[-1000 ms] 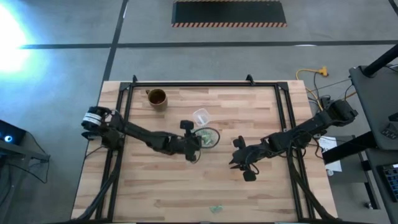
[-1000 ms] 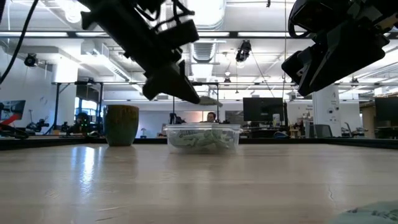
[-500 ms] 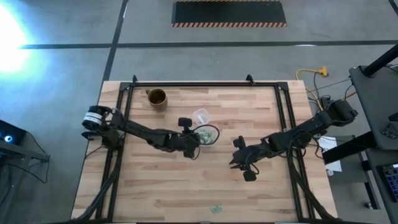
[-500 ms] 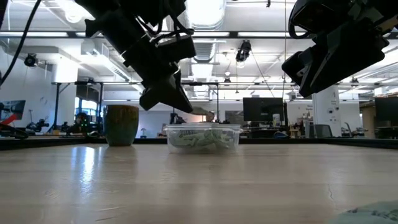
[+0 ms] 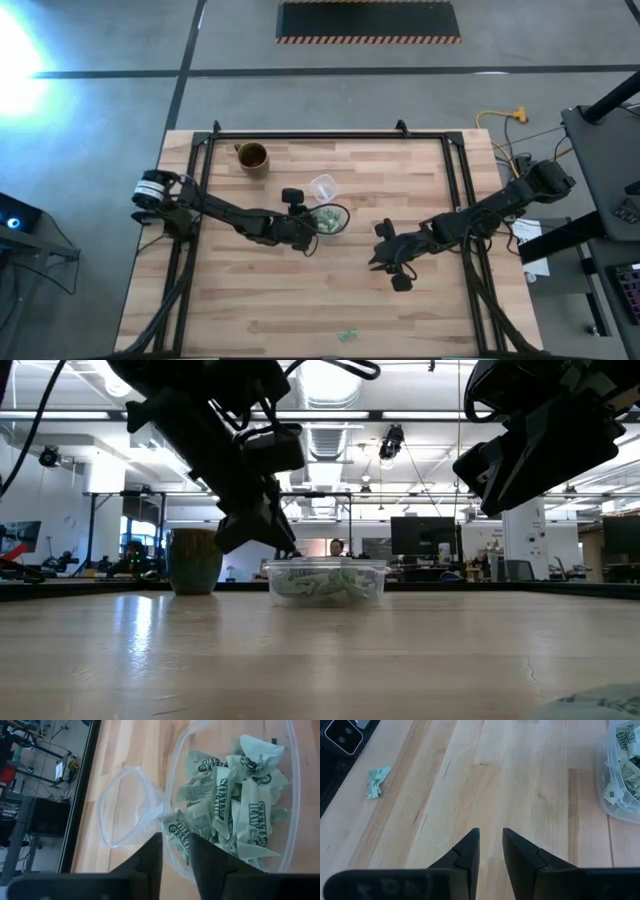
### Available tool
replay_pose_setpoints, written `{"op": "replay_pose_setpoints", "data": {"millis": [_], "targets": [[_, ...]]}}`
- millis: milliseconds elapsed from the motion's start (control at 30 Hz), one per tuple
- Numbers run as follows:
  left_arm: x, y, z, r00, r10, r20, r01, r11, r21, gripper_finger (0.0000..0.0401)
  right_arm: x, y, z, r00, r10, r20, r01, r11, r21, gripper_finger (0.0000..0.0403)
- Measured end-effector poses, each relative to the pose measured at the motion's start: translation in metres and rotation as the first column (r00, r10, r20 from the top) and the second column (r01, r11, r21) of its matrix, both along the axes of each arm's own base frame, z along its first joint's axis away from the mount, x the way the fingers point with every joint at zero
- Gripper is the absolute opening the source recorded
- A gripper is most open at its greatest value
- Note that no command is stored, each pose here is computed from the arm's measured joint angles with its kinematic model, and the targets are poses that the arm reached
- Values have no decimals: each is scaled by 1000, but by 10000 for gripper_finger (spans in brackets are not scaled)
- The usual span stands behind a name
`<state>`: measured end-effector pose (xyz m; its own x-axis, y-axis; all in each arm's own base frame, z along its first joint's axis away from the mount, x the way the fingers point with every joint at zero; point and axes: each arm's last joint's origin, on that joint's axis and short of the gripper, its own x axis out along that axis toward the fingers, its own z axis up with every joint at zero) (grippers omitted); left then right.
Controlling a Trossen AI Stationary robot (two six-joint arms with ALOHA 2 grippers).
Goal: Pick and place Stevia / Truvia into bins
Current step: Put the stevia packet into the bottom transparent container
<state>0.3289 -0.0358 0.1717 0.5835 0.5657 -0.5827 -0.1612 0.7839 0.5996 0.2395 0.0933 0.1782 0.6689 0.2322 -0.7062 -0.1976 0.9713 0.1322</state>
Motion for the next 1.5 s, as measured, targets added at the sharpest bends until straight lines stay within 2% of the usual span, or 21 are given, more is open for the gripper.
{"op": "replay_pose_setpoints", "data": {"millis": [267, 467, 633, 833, 1067, 1333, 1500], "targets": [[-6, -6, 16, 998, 18, 60, -15, 998, -62, 131, 3, 1, 2, 999, -4, 53, 3, 1000, 27, 86], [-21, -33, 41, 988, -93, 126, 114, 979, -171, 137, 10, 9, -2, 992, 46, 116, -51, 998, 44, 95], [-36, -63, 52, 965, -198, 173, 230, 954, -190, 137, 17, 21, -13, 984, 121, 128, -134, 985, 104, 102], [-49, -97, 54, 932, -300, 203, 339, 919, -199, 137, 23, 40, -27, 968, 198, 156, -224, 958, 178, 104], [-59, -128, 39, 910, -349, 222, 398, 887, -234, 137, 31, 64, -26, 938, 262, 227, -306, 933, 188, 97], [-63, -138, 36, 906, -359, 223, 405, 889, -214, 137, 44, 109, -29, 868, 419, 265, -456, 885, 93, 96], [-63, -139, 38, 903, -360, 236, 410, 886, -216, 137, 52, 133, -36, 869, 445, 218, -474, 874, 105, 96]]}}
